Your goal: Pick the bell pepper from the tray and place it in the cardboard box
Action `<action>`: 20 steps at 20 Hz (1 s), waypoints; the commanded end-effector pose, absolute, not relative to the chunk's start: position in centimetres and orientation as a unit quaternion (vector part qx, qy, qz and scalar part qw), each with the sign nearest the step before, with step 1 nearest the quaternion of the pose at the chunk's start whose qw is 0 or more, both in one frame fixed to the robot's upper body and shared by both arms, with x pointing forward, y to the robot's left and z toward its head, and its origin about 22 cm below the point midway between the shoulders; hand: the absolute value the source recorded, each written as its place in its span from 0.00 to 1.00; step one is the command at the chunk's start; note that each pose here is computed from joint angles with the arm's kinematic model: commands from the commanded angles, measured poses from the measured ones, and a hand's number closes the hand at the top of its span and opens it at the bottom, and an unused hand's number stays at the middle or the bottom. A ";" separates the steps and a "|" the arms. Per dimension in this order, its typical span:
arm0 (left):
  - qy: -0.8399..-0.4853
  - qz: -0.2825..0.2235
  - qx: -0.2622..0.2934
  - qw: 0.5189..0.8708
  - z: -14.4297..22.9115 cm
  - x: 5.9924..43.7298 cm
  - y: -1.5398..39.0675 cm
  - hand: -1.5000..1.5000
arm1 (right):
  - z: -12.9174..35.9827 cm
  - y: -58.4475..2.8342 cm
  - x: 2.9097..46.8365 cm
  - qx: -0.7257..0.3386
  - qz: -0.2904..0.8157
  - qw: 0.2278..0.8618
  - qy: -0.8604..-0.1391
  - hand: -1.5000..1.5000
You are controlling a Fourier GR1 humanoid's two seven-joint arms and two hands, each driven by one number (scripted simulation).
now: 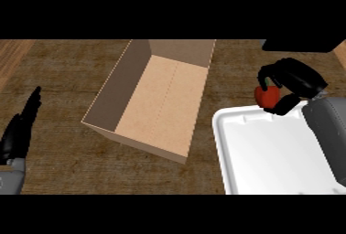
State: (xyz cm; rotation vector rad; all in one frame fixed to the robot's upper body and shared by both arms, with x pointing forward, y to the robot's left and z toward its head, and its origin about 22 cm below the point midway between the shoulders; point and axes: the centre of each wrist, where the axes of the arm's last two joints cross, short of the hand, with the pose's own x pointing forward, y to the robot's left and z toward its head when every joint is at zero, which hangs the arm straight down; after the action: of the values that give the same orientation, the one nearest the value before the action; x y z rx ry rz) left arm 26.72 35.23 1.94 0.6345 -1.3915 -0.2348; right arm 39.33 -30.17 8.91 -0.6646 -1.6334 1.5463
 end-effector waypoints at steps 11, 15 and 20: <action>-0.618 -0.092 0.287 0.726 2.4 27.2 36.1 0.50 | 16.1 -23.8 42.8 -0.178 0.523 0.282 -0.784 1.00; -0.618 -0.098 0.287 0.725 1.5 27.0 35.2 0.50 | 17.6 -17.9 43.3 -0.116 0.505 0.315 -0.795 1.00; -0.621 -0.097 0.287 0.723 0.2 25.7 34.6 0.50 | 19.6 -12.3 42.9 -0.085 0.487 0.349 -0.796 1.00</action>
State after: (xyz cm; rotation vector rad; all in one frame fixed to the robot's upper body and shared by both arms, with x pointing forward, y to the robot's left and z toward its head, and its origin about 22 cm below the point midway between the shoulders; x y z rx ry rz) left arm 26.03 35.36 1.23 0.6336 -1.3650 -0.2136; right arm 43.25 -16.58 18.86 -0.2883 -2.0823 1.3032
